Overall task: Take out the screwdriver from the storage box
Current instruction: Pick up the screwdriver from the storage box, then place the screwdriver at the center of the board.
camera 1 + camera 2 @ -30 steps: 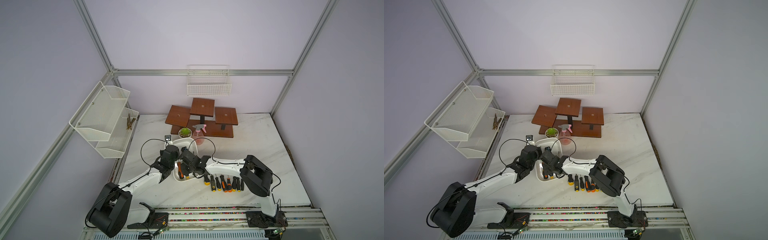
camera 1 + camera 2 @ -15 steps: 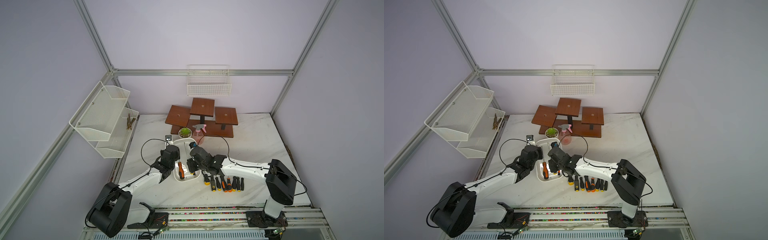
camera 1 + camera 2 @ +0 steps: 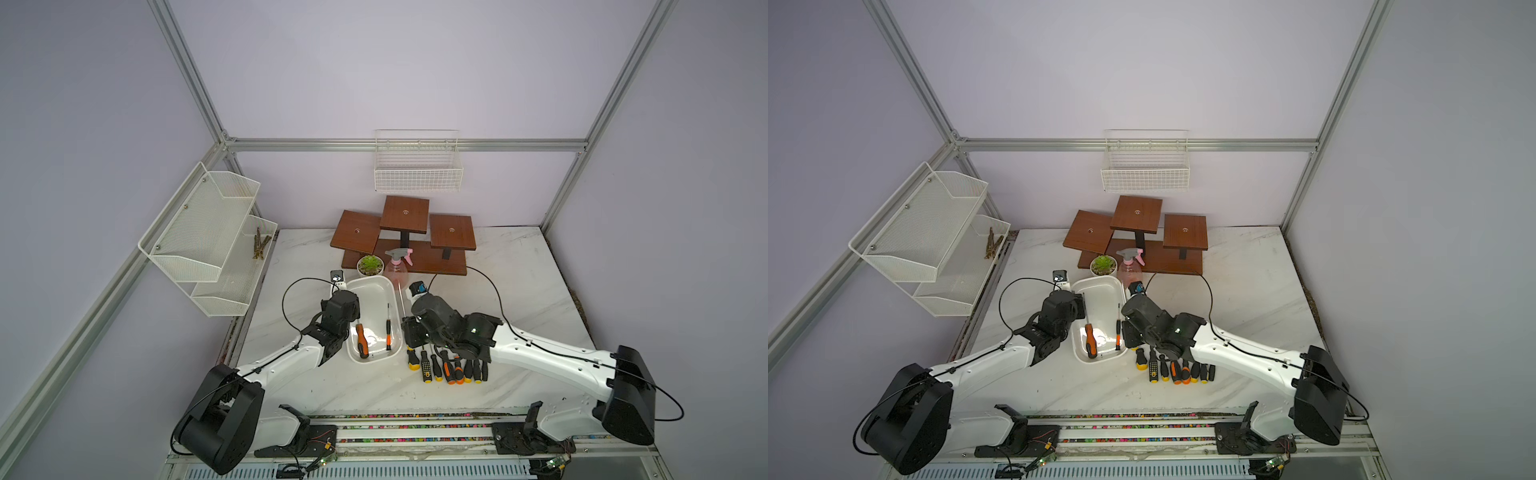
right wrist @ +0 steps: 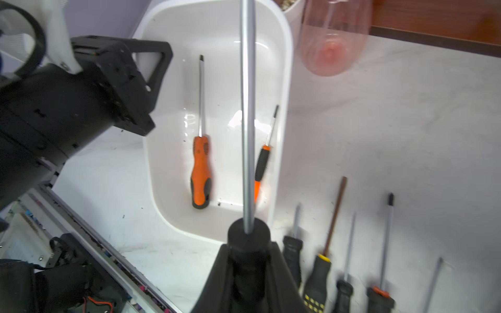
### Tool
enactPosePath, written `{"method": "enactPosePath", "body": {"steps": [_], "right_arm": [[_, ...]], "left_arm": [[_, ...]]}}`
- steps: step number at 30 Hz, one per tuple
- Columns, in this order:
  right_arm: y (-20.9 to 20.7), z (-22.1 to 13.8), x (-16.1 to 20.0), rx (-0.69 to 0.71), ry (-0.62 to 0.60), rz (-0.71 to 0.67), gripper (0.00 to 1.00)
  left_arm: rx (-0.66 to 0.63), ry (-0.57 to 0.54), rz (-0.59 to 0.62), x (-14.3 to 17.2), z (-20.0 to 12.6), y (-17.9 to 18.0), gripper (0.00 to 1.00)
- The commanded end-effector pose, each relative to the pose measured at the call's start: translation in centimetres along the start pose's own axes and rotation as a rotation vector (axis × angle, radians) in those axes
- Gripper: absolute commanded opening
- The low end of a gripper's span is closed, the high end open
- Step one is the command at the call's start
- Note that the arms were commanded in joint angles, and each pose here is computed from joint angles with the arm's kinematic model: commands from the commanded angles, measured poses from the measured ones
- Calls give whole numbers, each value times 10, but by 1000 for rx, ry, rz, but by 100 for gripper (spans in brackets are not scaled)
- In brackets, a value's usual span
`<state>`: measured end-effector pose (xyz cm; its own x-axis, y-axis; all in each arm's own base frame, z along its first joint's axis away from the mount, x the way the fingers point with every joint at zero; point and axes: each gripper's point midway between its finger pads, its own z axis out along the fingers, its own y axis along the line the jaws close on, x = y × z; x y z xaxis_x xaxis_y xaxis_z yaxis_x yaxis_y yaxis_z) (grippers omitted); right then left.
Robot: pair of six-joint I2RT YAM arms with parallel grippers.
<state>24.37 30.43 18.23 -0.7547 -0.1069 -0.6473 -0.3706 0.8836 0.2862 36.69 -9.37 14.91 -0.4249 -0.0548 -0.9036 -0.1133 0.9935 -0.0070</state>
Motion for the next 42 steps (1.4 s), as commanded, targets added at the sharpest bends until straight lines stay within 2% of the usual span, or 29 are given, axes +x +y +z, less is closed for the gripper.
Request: {"method": "enactPosePath", "body": {"steps": [1, 8, 20, 35, 42], "right_arm": [[-45, -13, 23, 139, 39, 39, 0], [-101, -39, 52, 280, 68, 135, 0], [-168, -74, 80, 522, 76, 172, 0], [-193, -62, 93, 649, 147, 207, 0], [-216, -51, 124, 667, 203, 306, 0]], "left_arm": [[17, -50, -16, -21, -1, -7, 0], [21, -53, -17, -21, -2, -7, 0], [27, -57, -17, -21, -3, -7, 0], [44, -66, -14, -22, -5, -9, 0], [59, -72, -10, -22, -6, -11, 0]]}}
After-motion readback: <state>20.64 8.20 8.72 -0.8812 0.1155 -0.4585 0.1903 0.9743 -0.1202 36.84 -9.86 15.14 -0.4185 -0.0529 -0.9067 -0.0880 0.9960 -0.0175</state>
